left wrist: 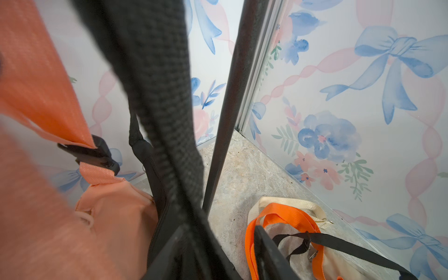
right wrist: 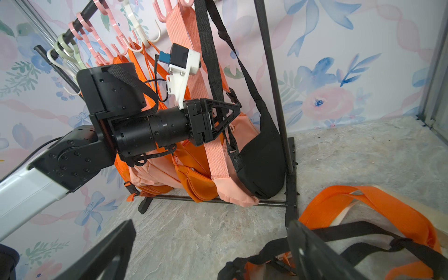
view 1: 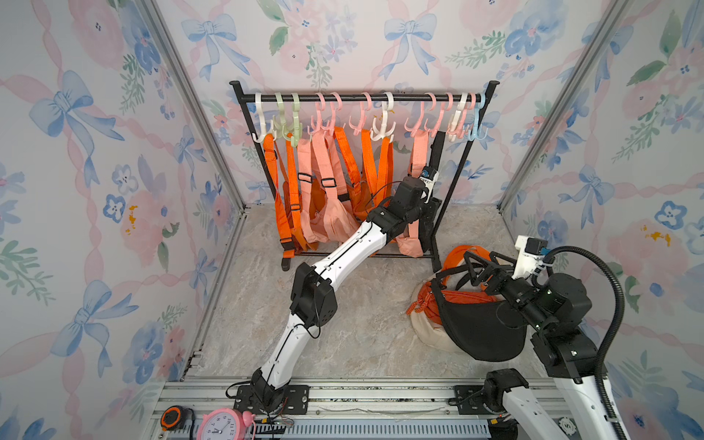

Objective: Take the bag off the hook
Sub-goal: Pick up the bag from the hook.

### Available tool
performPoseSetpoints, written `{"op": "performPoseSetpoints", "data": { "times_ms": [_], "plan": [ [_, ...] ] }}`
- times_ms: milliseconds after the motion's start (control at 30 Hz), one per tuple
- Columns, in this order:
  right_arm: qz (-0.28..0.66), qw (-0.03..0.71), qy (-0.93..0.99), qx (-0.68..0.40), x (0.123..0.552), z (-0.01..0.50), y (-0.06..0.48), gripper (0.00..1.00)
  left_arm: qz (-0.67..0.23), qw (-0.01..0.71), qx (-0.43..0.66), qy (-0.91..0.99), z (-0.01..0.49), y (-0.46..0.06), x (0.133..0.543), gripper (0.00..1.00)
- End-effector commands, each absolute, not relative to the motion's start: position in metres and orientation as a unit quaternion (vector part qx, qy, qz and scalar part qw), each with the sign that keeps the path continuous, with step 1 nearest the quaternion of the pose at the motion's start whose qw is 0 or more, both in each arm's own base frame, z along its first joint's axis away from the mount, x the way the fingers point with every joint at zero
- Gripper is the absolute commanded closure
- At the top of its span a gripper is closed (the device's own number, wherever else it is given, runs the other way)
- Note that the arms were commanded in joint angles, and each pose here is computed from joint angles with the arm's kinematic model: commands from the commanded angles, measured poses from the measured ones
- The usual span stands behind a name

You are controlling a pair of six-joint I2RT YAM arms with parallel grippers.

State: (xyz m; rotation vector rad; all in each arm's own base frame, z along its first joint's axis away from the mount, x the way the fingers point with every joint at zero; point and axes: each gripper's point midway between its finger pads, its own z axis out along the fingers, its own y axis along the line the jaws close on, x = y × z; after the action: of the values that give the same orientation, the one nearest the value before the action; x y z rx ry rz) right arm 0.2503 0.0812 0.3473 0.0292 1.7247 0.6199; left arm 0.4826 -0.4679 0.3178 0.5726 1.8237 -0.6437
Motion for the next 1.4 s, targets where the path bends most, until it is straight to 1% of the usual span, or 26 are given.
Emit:
{"op": "performPoseSetpoints", "data": {
  "times_ms": [0,67,133,300,500,700,867,1000,1267,1367],
  "plan": [
    [0.273,0.593,0.757,0.023,0.253,0.334,0.083,0.01,-0.267,0.531,0.238,0.768,0.308,-0.469,0.49,0.66],
    [0.272,0.594,0.757,0.023,0.255,0.335,0.083,0.01,-0.272,0.533,0.243,0.763,0.312,-0.473,0.488,0.84],
    [0.269,0.593,0.759,0.022,0.257,0.336,0.083,0.01,-0.272,0.537,0.246,0.76,0.316,-0.474,0.487,1.0],
    [0.25,0.564,0.787,0.022,0.27,0.328,0.083,0.01,-0.275,0.543,0.246,0.754,0.337,-0.465,0.475,1.0],
    [0.233,0.583,0.778,0.023,0.292,0.344,0.08,0.02,-0.27,0.548,0.258,0.748,0.36,-0.451,0.451,1.0],
    [0.197,0.597,0.778,0.005,0.323,0.362,0.079,0.02,-0.252,0.557,0.26,0.748,0.376,-0.426,0.435,1.0],
    [0.187,0.618,0.763,-0.006,0.354,0.37,0.078,0.02,-0.239,0.562,0.255,0.75,0.385,-0.403,0.426,1.0],
    [0.207,0.629,0.75,0.004,0.383,0.378,0.072,0.02,-0.229,0.568,0.246,0.751,0.393,-0.382,0.421,1.0],
    [0.226,0.637,0.737,-0.013,0.429,0.388,0.084,0.0,-0.212,0.583,0.229,0.75,0.41,-0.342,0.412,1.0],
    [0.236,0.634,0.736,-0.026,0.444,0.39,0.093,0.01,-0.208,0.584,0.223,0.753,0.41,-0.332,0.411,1.0]
  ]
}}
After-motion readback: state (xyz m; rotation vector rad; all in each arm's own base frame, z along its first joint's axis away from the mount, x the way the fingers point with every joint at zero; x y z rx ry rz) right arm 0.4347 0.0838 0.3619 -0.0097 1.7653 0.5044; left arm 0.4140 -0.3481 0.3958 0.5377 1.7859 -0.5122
